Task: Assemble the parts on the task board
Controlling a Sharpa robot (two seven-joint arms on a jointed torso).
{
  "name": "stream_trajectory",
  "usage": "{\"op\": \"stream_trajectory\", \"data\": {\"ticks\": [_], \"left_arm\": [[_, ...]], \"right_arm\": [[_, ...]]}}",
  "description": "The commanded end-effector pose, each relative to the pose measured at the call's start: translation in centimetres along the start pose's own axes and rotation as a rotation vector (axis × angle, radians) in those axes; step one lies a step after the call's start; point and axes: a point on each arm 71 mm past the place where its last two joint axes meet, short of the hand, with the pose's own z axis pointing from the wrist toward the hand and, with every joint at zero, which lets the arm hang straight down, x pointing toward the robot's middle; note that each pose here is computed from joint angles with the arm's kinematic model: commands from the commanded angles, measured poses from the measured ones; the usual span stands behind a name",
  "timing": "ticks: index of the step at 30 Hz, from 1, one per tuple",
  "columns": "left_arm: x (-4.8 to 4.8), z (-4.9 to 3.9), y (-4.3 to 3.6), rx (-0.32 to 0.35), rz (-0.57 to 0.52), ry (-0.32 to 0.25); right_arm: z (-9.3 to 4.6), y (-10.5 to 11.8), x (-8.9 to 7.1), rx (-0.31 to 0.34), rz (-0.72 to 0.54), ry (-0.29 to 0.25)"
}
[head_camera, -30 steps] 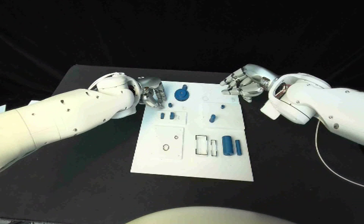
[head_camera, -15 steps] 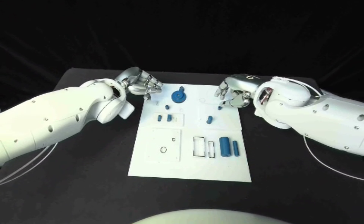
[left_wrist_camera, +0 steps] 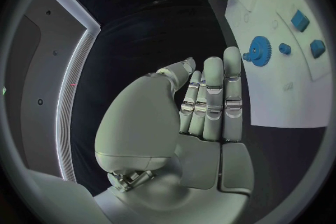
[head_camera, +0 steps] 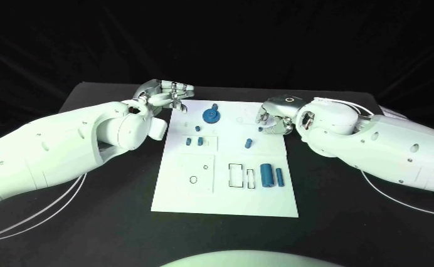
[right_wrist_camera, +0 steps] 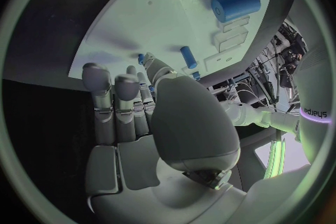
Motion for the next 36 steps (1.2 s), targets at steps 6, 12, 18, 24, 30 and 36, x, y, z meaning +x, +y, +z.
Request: {"op": "stream_trajectory", "data": {"ticks": [6, 12, 18, 24, 30, 36], "left_arm": [[0.12, -0.21, -0.3, 0.032, -0.082, -0.024], [0.32, -0.32, -0.29, 0.031, -0.085, -0.016], [0.39, -0.34, -0.27, 0.03, -0.08, -0.013], [0.54, -0.34, -0.25, 0.029, -0.06, -0.004], [0.67, -0.35, -0.2, 0.023, -0.051, 0.008], [0.8, -0.35, -0.16, 0.02, -0.05, 0.017]], "right_arm": [[0.3, 0.3, 1.0, 0.007, -0.037, 0.072], [0.5, 0.6, 1.3, -0.008, -0.025, 0.069], [0.6, 0.8, 1.3, -0.016, -0.016, 0.057], [0.8, 1.0, 1.4, -0.019, -0.013, 0.059], [0.9, 1.2, 1.5, -0.015, -0.012, 0.064], [1.1, 1.2, 1.2, -0.01, 0.0, -0.005]]}}
